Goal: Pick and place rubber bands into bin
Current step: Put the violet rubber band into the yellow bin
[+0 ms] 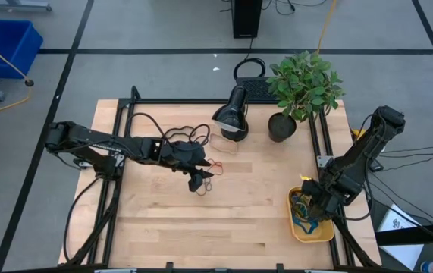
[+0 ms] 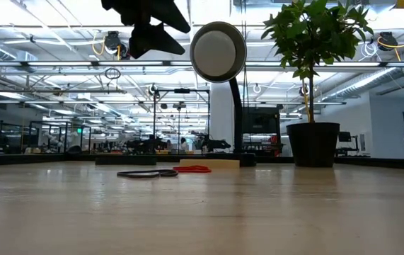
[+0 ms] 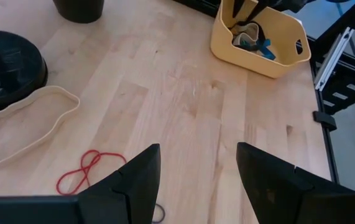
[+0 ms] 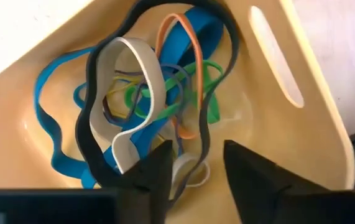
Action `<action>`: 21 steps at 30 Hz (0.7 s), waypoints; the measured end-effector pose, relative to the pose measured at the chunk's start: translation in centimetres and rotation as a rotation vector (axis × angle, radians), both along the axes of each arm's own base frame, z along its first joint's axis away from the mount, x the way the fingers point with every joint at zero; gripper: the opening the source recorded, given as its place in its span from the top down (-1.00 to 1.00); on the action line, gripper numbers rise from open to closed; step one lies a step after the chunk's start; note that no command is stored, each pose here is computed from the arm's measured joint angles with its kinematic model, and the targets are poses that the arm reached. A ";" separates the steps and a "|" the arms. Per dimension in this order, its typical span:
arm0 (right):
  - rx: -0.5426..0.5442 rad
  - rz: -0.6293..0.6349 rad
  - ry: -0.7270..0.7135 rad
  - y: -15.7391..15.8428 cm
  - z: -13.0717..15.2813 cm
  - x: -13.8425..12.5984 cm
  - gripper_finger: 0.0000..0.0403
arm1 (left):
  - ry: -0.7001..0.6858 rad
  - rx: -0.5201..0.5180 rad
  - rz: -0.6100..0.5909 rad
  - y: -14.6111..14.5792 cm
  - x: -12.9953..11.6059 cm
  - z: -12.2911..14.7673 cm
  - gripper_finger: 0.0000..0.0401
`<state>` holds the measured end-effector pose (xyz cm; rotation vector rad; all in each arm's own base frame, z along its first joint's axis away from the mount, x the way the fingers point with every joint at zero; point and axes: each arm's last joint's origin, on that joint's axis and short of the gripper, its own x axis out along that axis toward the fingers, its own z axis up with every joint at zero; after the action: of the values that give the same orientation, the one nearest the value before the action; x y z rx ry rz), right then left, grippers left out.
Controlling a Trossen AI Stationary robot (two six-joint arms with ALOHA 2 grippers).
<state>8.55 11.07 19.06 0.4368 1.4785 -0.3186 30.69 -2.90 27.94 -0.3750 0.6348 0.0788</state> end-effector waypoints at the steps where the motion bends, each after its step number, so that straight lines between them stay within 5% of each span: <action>1: -0.006 0.000 0.005 0.0 0.2 0.0 0.25 | 0.000 -0.006 0.002 -0.1 0.0 0.0 -0.08; 9: -0.053 -0.003 -0.048 -0.4 3.5 -0.1 0.01 | 0.001 -0.012 0.005 -0.1 0.0 0.0 -0.08; 21: -0.088 0.089 -0.528 -1.0 6.7 0.8 0.02 | 0.029 0.091 -0.042 0.0 -0.2 -0.2 -0.01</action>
<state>9.30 10.03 25.75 0.3497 0.9608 -0.1772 30.49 -2.90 27.69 -0.2733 0.6651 0.0730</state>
